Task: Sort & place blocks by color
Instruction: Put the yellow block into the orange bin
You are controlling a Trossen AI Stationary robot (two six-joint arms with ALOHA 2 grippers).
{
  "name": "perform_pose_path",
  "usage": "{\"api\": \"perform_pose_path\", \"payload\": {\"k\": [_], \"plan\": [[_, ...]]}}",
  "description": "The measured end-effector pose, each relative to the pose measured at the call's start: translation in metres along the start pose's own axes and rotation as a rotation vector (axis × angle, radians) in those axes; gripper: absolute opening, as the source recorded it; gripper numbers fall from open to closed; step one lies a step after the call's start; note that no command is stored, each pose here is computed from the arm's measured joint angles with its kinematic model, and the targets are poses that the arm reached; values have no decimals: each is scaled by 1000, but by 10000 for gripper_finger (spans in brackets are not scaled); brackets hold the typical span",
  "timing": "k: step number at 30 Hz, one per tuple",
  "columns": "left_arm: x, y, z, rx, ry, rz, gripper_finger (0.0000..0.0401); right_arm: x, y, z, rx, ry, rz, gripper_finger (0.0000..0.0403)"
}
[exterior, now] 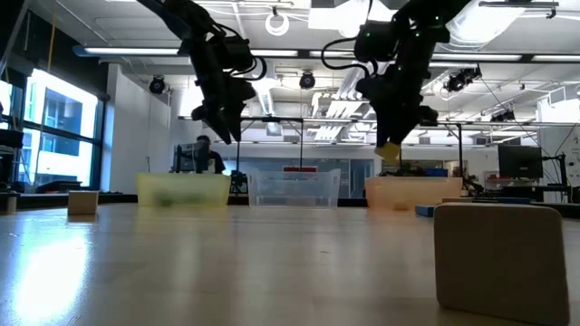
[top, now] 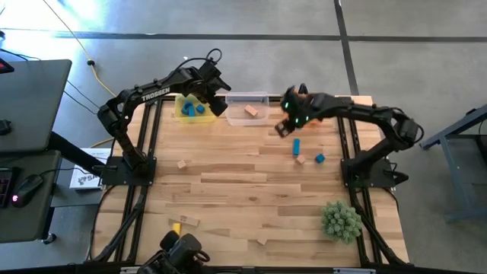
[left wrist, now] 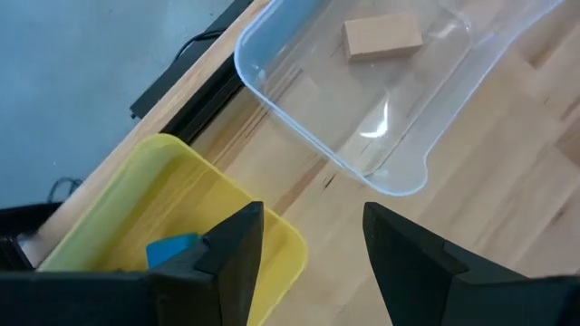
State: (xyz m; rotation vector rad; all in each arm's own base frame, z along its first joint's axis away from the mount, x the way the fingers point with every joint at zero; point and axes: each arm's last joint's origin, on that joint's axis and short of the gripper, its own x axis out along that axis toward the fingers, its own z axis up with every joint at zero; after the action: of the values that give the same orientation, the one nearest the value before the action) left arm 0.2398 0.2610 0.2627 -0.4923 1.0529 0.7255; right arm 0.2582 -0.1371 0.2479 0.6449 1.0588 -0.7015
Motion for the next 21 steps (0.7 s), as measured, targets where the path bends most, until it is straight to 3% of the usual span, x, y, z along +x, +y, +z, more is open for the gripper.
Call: {"api": "perform_pose_path", "payload": {"k": [9, 21], "plan": [[0, 0, 0, -140, -4, 0, 182, -6, -77, 43, -63, -193, -84, 102], [0, 0, 0, -255, -4, 0, 182, 32, -128, 34, -29, -61, -103, 102]]}}
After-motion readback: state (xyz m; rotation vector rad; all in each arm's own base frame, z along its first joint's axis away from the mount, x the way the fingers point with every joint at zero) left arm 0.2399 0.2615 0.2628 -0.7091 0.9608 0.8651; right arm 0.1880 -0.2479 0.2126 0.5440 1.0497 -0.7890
